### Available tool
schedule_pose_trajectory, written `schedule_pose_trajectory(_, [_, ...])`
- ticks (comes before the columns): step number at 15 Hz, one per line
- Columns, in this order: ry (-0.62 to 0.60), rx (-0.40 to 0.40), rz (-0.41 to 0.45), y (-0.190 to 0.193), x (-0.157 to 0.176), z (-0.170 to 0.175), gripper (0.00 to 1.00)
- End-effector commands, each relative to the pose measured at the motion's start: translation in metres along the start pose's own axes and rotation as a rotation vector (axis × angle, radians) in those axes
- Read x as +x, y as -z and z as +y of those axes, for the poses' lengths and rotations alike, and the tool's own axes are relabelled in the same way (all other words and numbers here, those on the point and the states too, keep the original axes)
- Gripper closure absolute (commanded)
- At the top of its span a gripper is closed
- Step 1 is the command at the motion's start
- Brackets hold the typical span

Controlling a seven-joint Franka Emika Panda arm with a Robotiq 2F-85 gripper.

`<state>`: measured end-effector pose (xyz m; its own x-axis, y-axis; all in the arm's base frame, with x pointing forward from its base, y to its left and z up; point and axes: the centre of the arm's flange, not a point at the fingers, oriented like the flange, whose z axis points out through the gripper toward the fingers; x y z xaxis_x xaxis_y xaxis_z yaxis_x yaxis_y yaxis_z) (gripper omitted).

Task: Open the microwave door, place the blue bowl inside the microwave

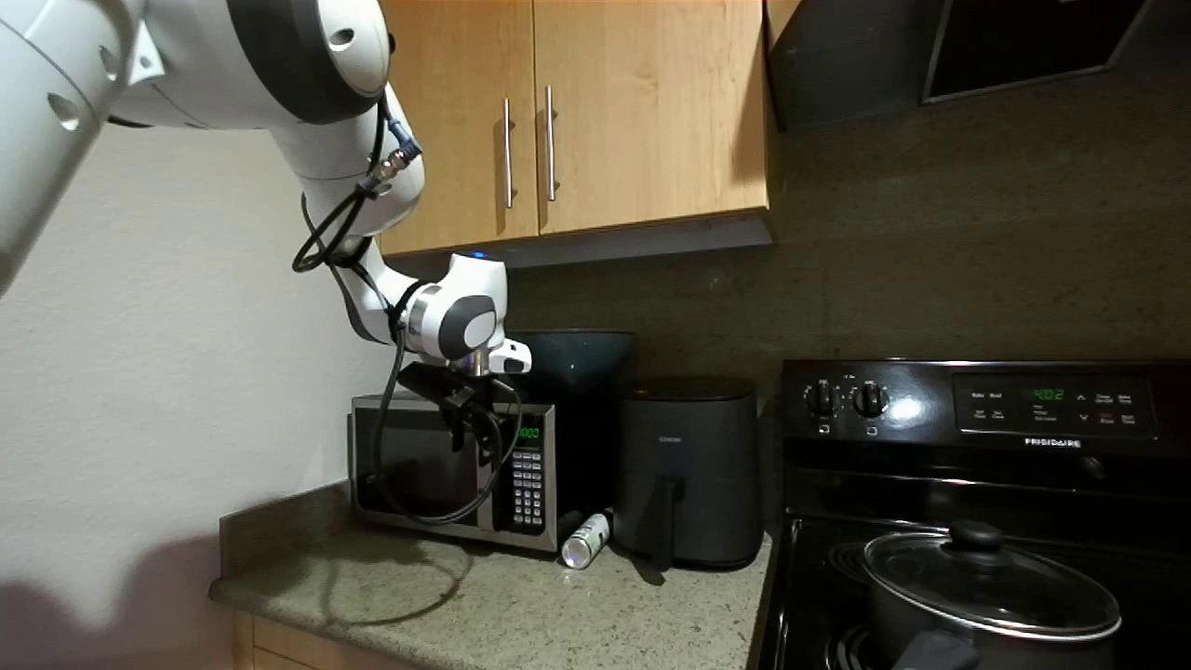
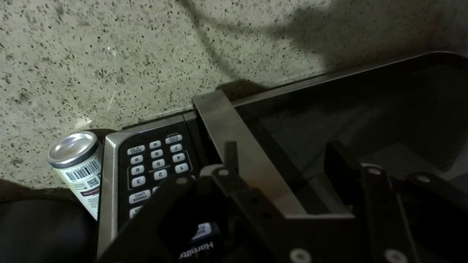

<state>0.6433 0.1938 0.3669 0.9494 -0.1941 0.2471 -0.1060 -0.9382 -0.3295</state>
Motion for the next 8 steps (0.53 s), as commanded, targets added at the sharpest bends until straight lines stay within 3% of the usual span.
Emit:
schedule_pose_trajectory(1, [0.006,0.022,0.005,0.0011,-0.0018,0.0052,0.66])
schedule_pose_trajectory(4, [0.016,-0.024,0.027,0.0022,-0.0033,0.0056,0.85])
schedule_pose_trajectory(5, [0.035,-0.044,0.021,0.0038,-0.0040,0.0068,0.41])
schedule_pose_trajectory(6, [0.015,-0.017,0.006,0.0004,0.0017,0.0034,0.70])
schedule_pose_trajectory(7, [0.021,-0.024,0.007,0.0002,0.0019,0.0047,0.69])
schedule_pose_trajectory(8, [0.023,-0.027,0.008,0.0001,0.0021,0.0054,0.38])
